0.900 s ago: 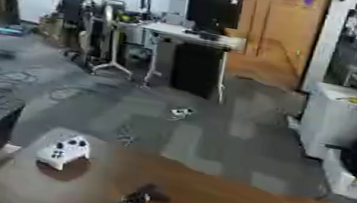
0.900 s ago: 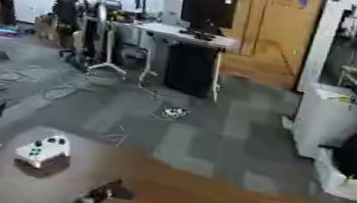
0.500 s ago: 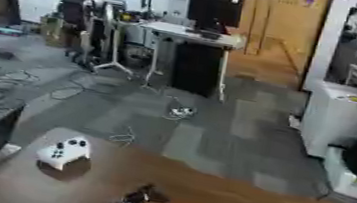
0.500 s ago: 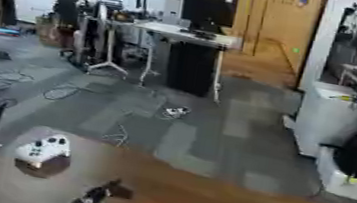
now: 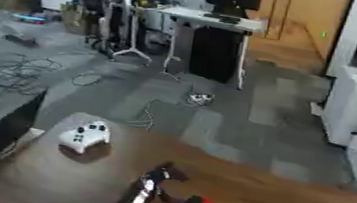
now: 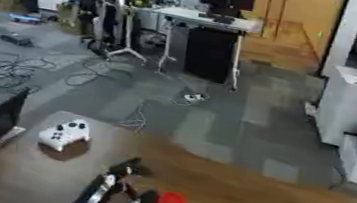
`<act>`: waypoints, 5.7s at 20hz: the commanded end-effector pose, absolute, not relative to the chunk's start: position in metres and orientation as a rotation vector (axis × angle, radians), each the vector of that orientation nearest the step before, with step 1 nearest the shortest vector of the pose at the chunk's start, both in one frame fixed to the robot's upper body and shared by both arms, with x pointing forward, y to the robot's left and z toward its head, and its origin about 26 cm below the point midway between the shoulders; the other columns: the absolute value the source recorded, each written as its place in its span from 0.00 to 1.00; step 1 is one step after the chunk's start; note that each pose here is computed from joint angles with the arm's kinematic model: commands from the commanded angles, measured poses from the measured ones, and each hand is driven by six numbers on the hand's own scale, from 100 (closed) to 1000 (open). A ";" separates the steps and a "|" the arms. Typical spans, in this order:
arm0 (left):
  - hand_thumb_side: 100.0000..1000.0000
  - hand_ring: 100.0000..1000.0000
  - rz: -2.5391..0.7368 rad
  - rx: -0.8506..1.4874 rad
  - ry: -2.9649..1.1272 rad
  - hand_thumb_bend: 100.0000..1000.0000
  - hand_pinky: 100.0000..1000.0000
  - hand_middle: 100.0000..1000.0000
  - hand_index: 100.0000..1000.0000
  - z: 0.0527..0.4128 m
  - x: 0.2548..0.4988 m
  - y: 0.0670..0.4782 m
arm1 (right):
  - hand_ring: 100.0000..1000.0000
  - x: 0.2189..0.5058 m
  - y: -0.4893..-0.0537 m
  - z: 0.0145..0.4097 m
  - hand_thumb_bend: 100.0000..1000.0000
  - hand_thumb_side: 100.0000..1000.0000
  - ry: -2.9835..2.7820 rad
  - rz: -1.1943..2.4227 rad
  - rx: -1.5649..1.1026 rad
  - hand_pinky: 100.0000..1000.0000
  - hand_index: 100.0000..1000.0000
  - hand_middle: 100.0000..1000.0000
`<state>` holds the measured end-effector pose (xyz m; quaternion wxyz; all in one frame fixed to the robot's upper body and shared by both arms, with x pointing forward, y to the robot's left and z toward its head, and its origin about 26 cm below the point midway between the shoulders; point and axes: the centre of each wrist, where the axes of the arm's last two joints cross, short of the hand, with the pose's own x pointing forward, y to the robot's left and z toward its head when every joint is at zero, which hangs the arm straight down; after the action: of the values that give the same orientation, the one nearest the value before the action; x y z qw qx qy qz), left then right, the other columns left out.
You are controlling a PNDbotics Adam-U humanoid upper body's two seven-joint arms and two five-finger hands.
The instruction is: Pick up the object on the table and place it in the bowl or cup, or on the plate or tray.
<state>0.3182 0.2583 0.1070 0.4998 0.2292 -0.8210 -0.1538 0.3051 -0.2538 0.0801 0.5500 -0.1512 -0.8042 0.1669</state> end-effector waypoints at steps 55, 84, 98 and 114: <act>0.74 1.00 -0.449 0.359 -2.020 0.90 0.51 0.60 0.71 0.083 0.380 0.273 | 0.45 0.307 -0.245 0.087 0.25 0.58 -1.938 0.397 -0.335 0.63 0.83 0.74; 0.65 1.00 -0.438 0.434 -2.087 0.94 0.51 0.64 0.72 0.126 0.418 0.298 | 0.45 0.306 -0.241 0.086 0.27 0.58 -1.935 0.411 -0.316 0.62 0.81 0.74; 0.68 1.00 -0.443 0.473 -2.003 0.93 0.47 0.66 0.72 0.103 0.433 0.307 | 0.45 0.308 -0.237 0.088 0.27 0.58 -1.946 0.414 -0.302 0.63 0.81 0.74; 0.73 1.00 -0.441 0.427 -1.964 0.92 0.48 0.66 0.72 0.079 0.426 0.299 | 0.45 0.309 -0.236 0.090 0.28 0.59 -1.959 0.417 -0.296 0.63 0.81 0.74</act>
<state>0.4233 0.2992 0.0689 0.5287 0.1737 -0.8112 -0.1797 0.3072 -0.2359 0.0813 0.5441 -0.1219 -0.8118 0.1731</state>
